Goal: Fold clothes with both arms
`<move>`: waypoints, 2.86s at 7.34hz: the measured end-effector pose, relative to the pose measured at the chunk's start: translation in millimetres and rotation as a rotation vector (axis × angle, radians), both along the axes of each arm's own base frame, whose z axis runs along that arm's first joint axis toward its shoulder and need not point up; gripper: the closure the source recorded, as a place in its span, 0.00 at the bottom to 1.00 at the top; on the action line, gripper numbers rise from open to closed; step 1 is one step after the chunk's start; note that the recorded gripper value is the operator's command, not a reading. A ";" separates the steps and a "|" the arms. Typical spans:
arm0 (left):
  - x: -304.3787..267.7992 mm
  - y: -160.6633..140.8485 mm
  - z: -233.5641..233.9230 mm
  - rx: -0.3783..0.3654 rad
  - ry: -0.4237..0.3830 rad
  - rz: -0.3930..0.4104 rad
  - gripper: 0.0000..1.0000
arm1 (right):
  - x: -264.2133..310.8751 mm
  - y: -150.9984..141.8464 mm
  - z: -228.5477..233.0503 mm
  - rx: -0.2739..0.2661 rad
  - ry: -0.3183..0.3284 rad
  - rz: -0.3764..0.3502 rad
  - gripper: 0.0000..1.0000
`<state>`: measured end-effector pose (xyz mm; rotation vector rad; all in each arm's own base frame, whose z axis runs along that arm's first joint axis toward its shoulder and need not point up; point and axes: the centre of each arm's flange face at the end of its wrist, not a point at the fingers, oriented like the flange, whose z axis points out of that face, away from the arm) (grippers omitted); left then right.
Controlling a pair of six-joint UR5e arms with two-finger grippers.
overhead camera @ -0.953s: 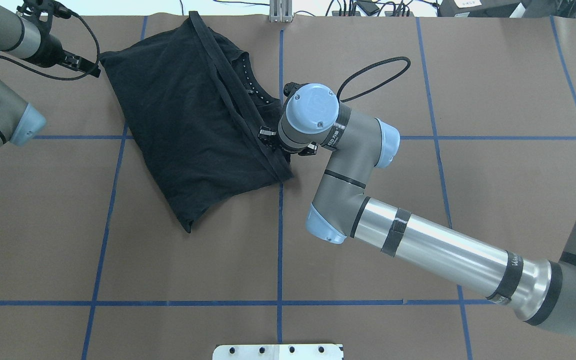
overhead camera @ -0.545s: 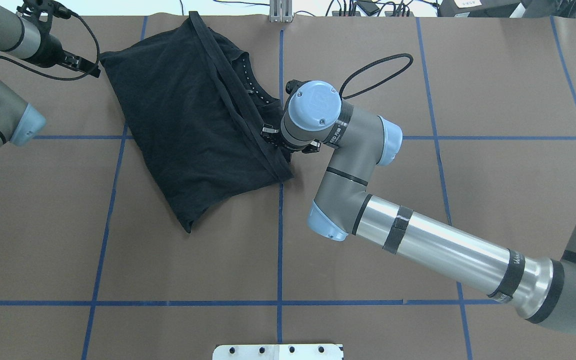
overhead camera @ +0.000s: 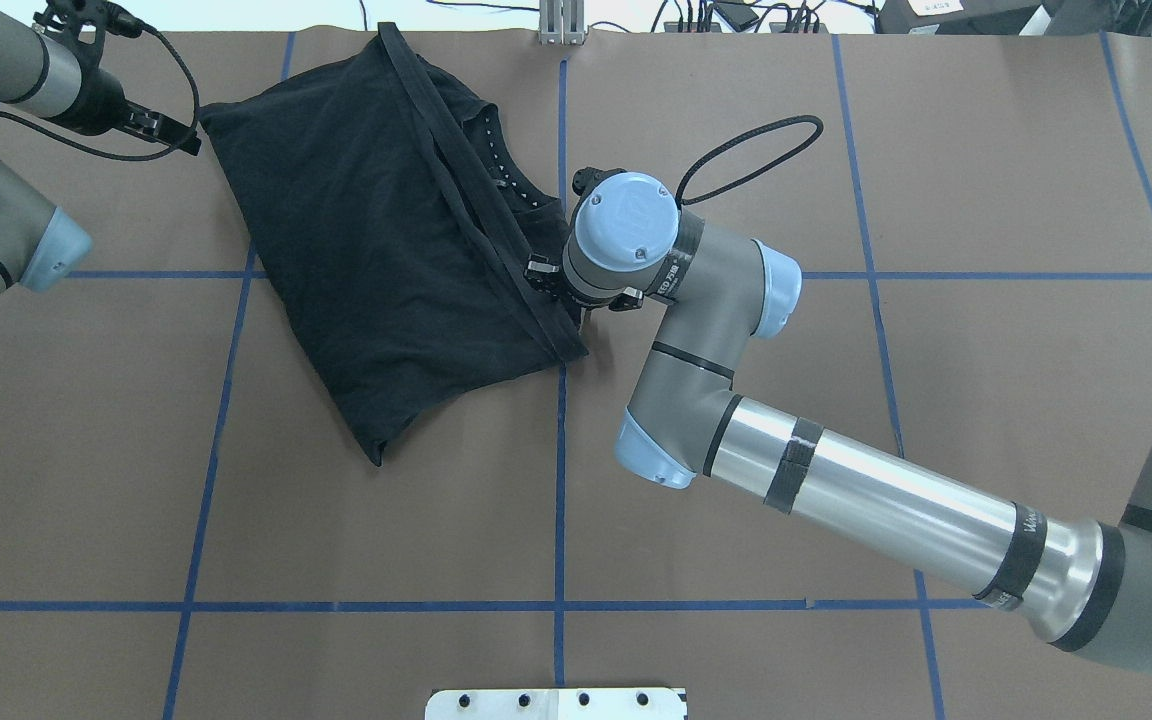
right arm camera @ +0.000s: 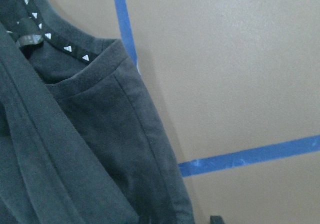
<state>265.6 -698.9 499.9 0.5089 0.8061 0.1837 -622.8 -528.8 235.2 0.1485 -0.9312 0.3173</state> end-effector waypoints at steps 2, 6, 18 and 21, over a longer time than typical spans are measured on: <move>0.0 0.0 0.1 0.000 0.000 0.000 0.00 | -0.8 0.5 -2.7 -0.002 -0.004 0.003 1.00; -0.1 0.2 -0.3 0.001 0.000 0.000 0.00 | 6.3 7.1 -13.4 -0.002 -0.027 -0.011 1.00; -0.3 5.3 3.2 -0.001 0.001 0.004 0.00 | 56.2 200.8 10.0 0.003 -0.058 -0.114 0.00; -0.1 5.5 1.1 -0.004 0.006 -0.001 0.00 | 43.0 160.6 -23.8 0.038 0.033 -0.105 0.00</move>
